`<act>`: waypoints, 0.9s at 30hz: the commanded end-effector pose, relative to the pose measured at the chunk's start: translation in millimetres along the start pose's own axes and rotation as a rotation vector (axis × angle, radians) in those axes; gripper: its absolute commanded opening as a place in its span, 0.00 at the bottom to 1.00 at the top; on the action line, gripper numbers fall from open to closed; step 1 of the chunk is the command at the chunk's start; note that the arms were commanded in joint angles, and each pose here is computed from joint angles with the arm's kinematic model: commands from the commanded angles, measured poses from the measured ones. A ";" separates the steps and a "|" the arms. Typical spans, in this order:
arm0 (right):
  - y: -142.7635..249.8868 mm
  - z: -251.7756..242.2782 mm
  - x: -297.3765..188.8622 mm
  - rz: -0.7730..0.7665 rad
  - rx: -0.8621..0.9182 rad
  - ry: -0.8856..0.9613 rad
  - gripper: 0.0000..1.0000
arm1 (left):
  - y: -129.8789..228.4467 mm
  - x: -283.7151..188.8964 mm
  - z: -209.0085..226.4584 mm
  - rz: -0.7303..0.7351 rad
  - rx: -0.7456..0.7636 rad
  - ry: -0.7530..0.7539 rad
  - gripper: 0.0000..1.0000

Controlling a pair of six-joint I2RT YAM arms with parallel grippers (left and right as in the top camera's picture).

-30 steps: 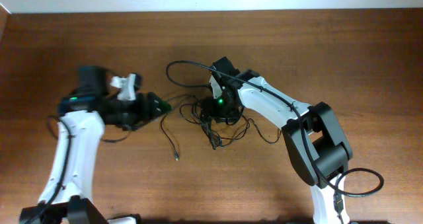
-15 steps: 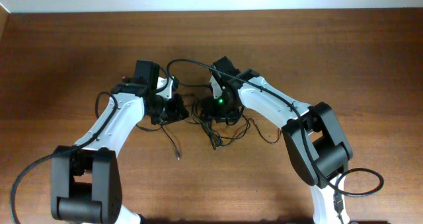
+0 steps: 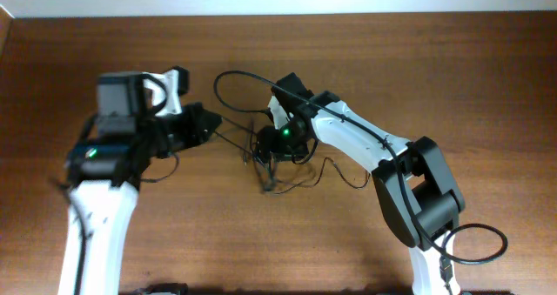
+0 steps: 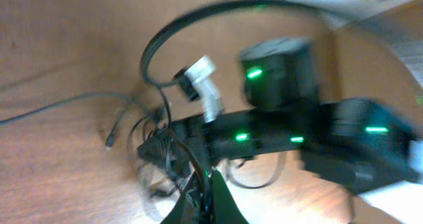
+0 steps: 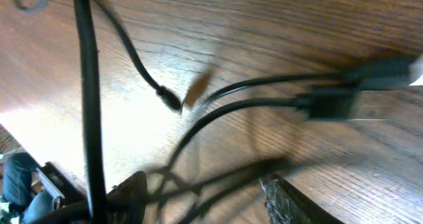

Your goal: Untangle cables

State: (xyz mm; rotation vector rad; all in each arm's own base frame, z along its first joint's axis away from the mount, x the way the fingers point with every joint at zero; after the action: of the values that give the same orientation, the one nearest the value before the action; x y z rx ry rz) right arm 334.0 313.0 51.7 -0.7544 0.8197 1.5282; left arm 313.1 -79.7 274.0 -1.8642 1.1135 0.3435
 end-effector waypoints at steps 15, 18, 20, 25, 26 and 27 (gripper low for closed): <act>-3.7 -36.5 6.0 -0.028 0.050 0.145 0.57 | -105.4 -197.7 -73.2 -0.446 0.122 -0.068 0.00; -3.7 -37.0 5.8 -0.028 0.051 0.145 0.58 | -112.6 -201.1 -64.8 -0.417 0.112 -0.101 0.00; -3.2 -37.2 5.7 -0.026 0.053 0.146 0.59 | -117.6 -208.3 -57.2 -0.416 0.103 -0.132 0.00; -2.3 17.2 -42.5 0.023 -0.047 -0.121 0.78 | -110.5 -206.4 -36.6 -0.354 0.046 -0.213 0.00; -1.3 22.4 -58.2 0.007 -0.072 -0.128 0.79 | -104.3 -204.2 -30.0 -0.325 0.013 -0.241 0.00; 3.0 28.6 -75.8 -0.010 -0.114 -0.133 0.80 | -95.1 -199.2 -25.7 -0.274 0.001 -0.248 0.00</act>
State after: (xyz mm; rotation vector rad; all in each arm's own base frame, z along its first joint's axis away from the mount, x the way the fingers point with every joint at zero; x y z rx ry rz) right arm 331.4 301.3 77.9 -0.6792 0.7990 1.5991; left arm 280.9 19.9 472.2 -1.9418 0.6953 0.3398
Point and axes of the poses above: each gripper's point midway between its finger pads, its own x axis out along the fingers, its own z axis along the line the jaws close on, y = z × x, the point moved 2 cm from there along -x, back along the fingers, and after that the axes turned 9 degrees about x, right-handed, at the moved point
